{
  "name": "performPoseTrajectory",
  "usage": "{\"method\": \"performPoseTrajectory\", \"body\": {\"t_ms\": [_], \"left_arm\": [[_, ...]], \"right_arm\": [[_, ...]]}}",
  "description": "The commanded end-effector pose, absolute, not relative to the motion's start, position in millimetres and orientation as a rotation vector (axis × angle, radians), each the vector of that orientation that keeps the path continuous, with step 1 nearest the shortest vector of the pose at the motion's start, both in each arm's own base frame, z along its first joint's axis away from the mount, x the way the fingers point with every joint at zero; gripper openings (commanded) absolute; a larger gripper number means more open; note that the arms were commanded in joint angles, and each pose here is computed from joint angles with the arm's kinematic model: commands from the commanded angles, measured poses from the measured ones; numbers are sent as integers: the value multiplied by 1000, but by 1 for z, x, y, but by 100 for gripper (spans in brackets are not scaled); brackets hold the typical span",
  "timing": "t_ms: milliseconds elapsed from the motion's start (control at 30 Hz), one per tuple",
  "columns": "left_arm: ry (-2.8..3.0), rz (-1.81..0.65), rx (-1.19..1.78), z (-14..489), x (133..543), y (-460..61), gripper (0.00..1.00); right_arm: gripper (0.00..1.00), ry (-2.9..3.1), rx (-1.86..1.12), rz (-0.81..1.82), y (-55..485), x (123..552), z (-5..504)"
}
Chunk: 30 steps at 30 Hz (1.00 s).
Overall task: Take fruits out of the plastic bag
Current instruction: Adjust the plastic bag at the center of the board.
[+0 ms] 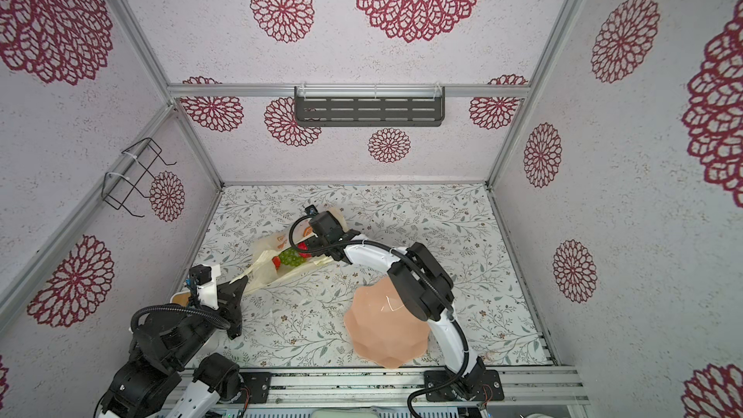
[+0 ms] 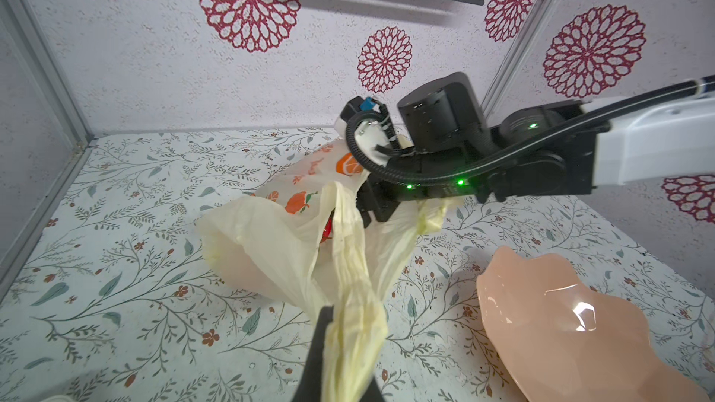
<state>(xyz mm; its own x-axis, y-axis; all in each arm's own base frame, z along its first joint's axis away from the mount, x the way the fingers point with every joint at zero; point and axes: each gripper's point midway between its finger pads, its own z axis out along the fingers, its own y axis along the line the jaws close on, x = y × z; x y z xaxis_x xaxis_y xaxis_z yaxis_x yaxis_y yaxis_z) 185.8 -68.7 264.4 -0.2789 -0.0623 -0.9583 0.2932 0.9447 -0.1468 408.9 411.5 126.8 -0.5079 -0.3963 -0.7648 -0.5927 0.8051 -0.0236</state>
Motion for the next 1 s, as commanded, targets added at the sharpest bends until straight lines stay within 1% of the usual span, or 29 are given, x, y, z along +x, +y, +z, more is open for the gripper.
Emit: {"method": "performPoseTrajectory", "body": {"t_ms": [0, 200, 267, 367, 400, 433, 467, 533, 600, 667, 733, 767, 800, 900, 933, 967], "left_arm": [[1818, -312, 168, 263, 188, -65, 0], [1828, -301, 158, 261, 189, -64, 0], [1831, -296, 160, 260, 190, -64, 0], [1842, -286, 158, 258, 193, -64, 0], [1848, -286, 162, 258, 194, -65, 0], [1855, -288, 163, 257, 195, -66, 0], [1861, -291, 166, 256, 196, -67, 0], [1867, -292, 166, 255, 197, -67, 0], [1872, -295, 165, 254, 197, -68, 0], [1873, -296, 166, 254, 197, -68, 0], [1875, -293, 165, 254, 198, -68, 0], [1876, -293, 165, 254, 198, -68, 0], [1875, -294, 167, 254, 198, -68, 0], [1871, -296, 167, 255, 197, -68, 0], [1867, -295, 165, 256, 196, -68, 0], [1863, -294, 162, 257, 196, -67, 0]], "right_arm": [[84, 2221, -740, 241, 366, 409, 159], [87, 2282, -827, 103, 328, 393, 169], [87, 2254, -852, 178, 335, 384, 184], [87, 2121, -945, 372, 365, 360, 214], [85, 2055, -984, 422, 376, 352, 226], [83, 2002, -1016, 451, 385, 344, 235], [79, 1939, -1049, 483, 395, 337, 245], [66, 1826, -1137, 565, 414, 320, 262], [49, 1714, -1234, 657, 428, 305, 271], [34, 1631, -1320, 698, 437, 294, 271], [26, 1565, -1392, 695, 442, 290, 269], [20, 1541, -1418, 678, 445, 290, 266], [17, 1520, -1442, 657, 448, 292, 264], [17, 1477, -1528, 593, 456, 295, 259], [20, 1467, -1564, 566, 457, 295, 256], [30, 1465, -1594, 528, 457, 296, 254]]}}
